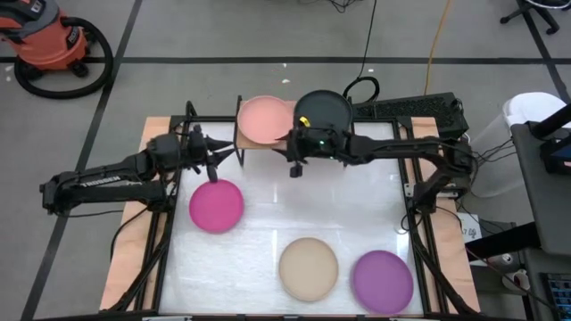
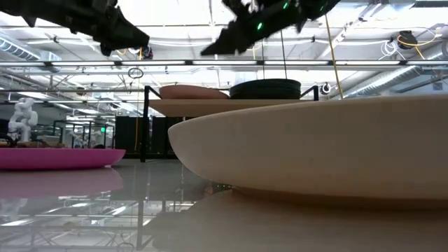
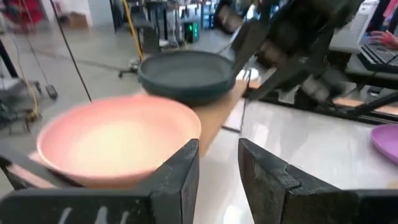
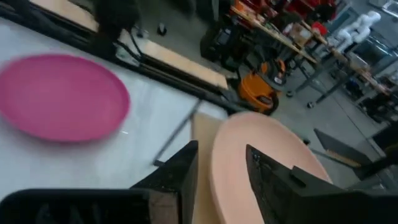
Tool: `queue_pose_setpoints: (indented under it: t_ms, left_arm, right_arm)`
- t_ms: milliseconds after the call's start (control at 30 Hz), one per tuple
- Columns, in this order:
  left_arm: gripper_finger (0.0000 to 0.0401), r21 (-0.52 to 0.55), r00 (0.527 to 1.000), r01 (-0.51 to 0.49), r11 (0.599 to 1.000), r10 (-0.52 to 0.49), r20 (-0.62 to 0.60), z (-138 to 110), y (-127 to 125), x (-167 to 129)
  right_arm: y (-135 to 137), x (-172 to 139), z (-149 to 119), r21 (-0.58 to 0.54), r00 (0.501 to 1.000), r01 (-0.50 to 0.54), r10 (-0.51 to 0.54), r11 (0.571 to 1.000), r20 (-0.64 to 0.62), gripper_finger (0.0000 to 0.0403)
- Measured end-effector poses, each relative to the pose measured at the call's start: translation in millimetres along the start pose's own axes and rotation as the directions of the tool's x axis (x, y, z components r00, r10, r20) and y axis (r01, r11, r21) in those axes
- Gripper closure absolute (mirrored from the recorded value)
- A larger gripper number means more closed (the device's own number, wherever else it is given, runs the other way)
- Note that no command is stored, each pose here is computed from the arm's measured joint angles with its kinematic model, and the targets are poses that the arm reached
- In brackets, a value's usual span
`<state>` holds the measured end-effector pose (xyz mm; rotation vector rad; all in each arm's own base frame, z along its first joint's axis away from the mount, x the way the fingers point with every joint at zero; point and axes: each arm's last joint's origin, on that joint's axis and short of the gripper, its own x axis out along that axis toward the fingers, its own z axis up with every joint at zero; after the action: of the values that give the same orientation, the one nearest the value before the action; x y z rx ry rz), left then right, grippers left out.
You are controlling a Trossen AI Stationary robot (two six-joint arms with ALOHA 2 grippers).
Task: Place and stack plates onto a shelf
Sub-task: Stack the pink plate on the light pink plate on the shelf
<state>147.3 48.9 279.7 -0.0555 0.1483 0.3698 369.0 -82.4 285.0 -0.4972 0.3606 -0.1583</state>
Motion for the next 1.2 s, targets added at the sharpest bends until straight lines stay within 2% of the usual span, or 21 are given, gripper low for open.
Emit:
queue_pose_setpoints:
  t_ms: [200, 300, 400, 567, 700, 800, 900, 1100, 1200]
  left_arm:
    - [0.0283, -0.044, 0.991, 0.003, 0.999, -0.009, -0.134, -13, -7, -1]
    - [0.0283, -0.084, 0.974, 0.023, 0.996, -0.042, -0.224, -23, -17, 0]
    - [0.0283, -0.091, 0.948, 0.049, 0.995, -0.075, -0.310, -34, -35, 3]
    - [0.0283, 0.016, 0.907, 0.050, 0.999, -0.039, -0.420, -54, -66, 10]
    - [0.0283, 0.010, 0.864, 0.072, 0.997, -0.058, -0.501, -70, -82, 17]
    - [0.0283, -0.036, 0.812, 0.090, 0.995, -0.094, -0.576, -82, -92, 21]
    - [0.0283, -0.054, 0.762, 0.082, 0.995, -0.098, -0.641, -83, -111, 24]
    - [0.0283, 0.061, 0.626, 0.046, 0.997, 0.019, -0.780, -78, -156, 35]
    - [0.0283, 0.113, 0.539, 0.046, 0.993, 0.070, -0.839, -85, -170, 44]
  right_arm:
    - [5, -44, 33, 0.040, 0.998, -0.050, 0.048, 0.998, 0.042, 0.0292]
    - [10, -64, 41, 0.064, 0.996, -0.077, 0.074, 0.995, 0.051, 0.0292]
    - [18, -83, 39, 0.086, 0.997, -0.066, 0.061, 0.994, 0.050, 0.0292]
    - [38, -109, 24, 0.094, 0.998, 0.057, -0.059, 0.994, 0.027, 0.0293]
    - [56, -122, 4, 0.118, 0.989, 0.084, -0.097, 0.989, 0.108, 0.0293]
    - [66, -132, -11, 0.136, 0.971, 0.102, -0.128, 0.985, 0.201, 0.0293]
    - [69, -140, -20, 0.143, 0.945, 0.133, -0.169, 0.981, 0.280, 0.0293]
    - [65, -155, -17, 0.213, 0.920, 0.128, -0.196, 0.969, 0.340, 0.0293]
    - [65, -158, -15, 0.226, 0.916, 0.118, -0.194, 0.967, 0.351, 0.0293]
